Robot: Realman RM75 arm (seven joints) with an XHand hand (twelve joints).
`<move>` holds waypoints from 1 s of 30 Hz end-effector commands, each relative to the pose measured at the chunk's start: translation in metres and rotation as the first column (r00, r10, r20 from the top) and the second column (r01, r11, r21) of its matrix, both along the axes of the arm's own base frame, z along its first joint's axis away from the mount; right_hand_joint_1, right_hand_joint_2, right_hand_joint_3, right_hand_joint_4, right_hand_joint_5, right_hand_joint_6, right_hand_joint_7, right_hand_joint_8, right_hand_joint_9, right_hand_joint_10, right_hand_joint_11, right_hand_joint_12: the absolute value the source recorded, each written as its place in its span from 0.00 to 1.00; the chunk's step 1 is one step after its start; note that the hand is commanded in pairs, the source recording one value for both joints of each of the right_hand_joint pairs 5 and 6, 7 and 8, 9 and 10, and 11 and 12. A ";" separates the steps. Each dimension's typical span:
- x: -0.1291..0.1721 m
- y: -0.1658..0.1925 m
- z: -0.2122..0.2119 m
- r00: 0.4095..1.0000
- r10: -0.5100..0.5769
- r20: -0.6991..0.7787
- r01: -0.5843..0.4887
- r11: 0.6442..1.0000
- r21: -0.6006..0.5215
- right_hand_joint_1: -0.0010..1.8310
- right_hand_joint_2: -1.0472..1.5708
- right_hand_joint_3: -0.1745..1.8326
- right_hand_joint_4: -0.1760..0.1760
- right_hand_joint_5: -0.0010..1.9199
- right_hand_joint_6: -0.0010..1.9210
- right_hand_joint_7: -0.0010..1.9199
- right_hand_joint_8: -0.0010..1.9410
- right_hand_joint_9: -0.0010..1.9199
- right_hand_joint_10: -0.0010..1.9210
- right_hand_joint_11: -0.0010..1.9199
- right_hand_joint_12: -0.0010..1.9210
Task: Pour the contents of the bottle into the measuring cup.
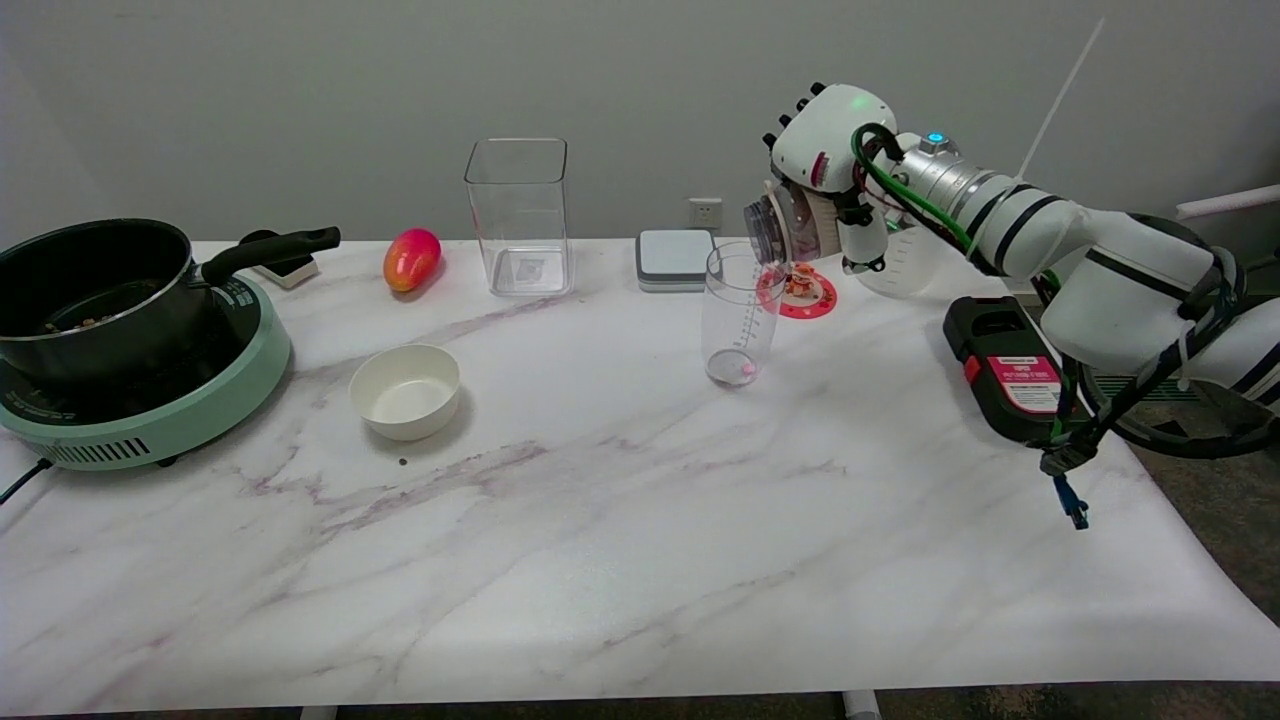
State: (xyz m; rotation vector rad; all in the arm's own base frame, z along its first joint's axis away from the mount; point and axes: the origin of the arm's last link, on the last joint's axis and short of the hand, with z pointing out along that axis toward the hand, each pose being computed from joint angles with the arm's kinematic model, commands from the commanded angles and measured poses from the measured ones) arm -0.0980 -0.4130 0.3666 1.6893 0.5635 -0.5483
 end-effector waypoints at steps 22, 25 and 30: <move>0.001 -0.004 -0.001 0.983 0.018 -0.183 -0.021 1.000 -0.011 0.75 0.57 0.56 0.50 0.66 0.66 0.73 0.73 0.67 0.67 0.54 0.54; 0.001 -0.004 -0.004 0.979 0.026 -0.203 -0.027 1.000 -0.004 0.74 0.58 0.54 0.50 0.67 0.67 0.74 0.73 0.68 0.67 0.54 0.54; -0.002 -0.002 -0.008 0.970 0.040 -0.241 -0.039 0.999 0.009 0.74 0.61 0.51 0.50 0.68 0.68 0.75 0.74 0.69 0.69 0.56 0.56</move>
